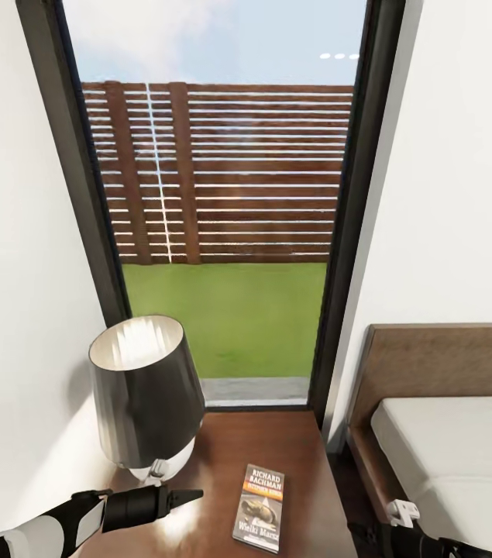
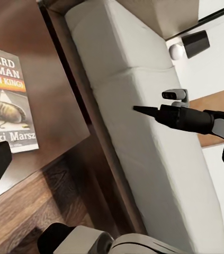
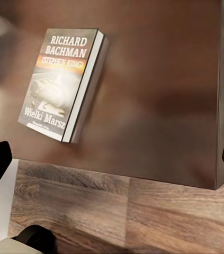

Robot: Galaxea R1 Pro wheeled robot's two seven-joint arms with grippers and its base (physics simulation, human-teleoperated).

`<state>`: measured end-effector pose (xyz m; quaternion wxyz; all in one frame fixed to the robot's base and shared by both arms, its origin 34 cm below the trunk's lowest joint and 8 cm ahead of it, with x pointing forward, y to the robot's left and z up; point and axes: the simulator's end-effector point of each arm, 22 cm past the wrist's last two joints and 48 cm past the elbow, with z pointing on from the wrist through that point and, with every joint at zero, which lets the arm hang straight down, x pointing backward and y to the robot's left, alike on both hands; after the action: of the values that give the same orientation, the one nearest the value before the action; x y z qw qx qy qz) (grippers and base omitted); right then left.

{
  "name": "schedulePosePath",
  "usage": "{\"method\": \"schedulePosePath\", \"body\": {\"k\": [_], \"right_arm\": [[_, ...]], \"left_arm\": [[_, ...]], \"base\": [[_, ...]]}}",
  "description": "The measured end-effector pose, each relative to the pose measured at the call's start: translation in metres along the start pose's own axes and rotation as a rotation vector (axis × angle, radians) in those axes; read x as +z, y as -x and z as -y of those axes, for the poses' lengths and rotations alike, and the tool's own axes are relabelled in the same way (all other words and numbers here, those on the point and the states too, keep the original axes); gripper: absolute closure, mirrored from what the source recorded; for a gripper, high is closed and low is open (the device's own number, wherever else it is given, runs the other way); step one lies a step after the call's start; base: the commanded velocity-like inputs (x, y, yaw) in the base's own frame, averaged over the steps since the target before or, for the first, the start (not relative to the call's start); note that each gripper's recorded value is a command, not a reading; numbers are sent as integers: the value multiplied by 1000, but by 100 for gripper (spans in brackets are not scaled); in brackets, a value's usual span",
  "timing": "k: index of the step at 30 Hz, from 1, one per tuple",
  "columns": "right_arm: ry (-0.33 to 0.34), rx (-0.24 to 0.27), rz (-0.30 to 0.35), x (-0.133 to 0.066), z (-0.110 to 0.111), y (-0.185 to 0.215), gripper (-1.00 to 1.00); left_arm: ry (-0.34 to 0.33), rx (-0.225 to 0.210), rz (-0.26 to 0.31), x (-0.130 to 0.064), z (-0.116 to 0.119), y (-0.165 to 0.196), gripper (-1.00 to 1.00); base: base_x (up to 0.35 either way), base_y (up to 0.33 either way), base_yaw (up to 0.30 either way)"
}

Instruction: In the bedroom, move the book from the bed onto either nightstand, and place the two sandals side by side next to the bed.

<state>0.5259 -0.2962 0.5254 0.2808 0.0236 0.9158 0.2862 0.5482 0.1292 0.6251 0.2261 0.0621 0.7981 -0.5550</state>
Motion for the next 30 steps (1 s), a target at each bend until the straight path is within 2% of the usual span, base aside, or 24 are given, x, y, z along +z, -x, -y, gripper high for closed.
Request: {"method": "schedulePosePath", "body": {"k": [17, 19, 25, 30], "right_arm": [[0, 1, 0, -20, -17, 19, -100], [0, 2, 0, -22, -19, 21, -100], [-2, 2, -1, -29, -24, 27, -100], [-3, -4, 4, -35, -29, 32, -100]], "left_arm": [[5, 0, 0, -8, 25, 17, -100], [41, 0, -2, -9, 20, 18, -100], [70, 0, -2, -11, 23, 24, -100], [148, 4, -1, -16, 13, 27, -100]], "base": [[0, 0, 0], [0, 0, 0], [0, 0, 0], [0, 0, 0]]}}
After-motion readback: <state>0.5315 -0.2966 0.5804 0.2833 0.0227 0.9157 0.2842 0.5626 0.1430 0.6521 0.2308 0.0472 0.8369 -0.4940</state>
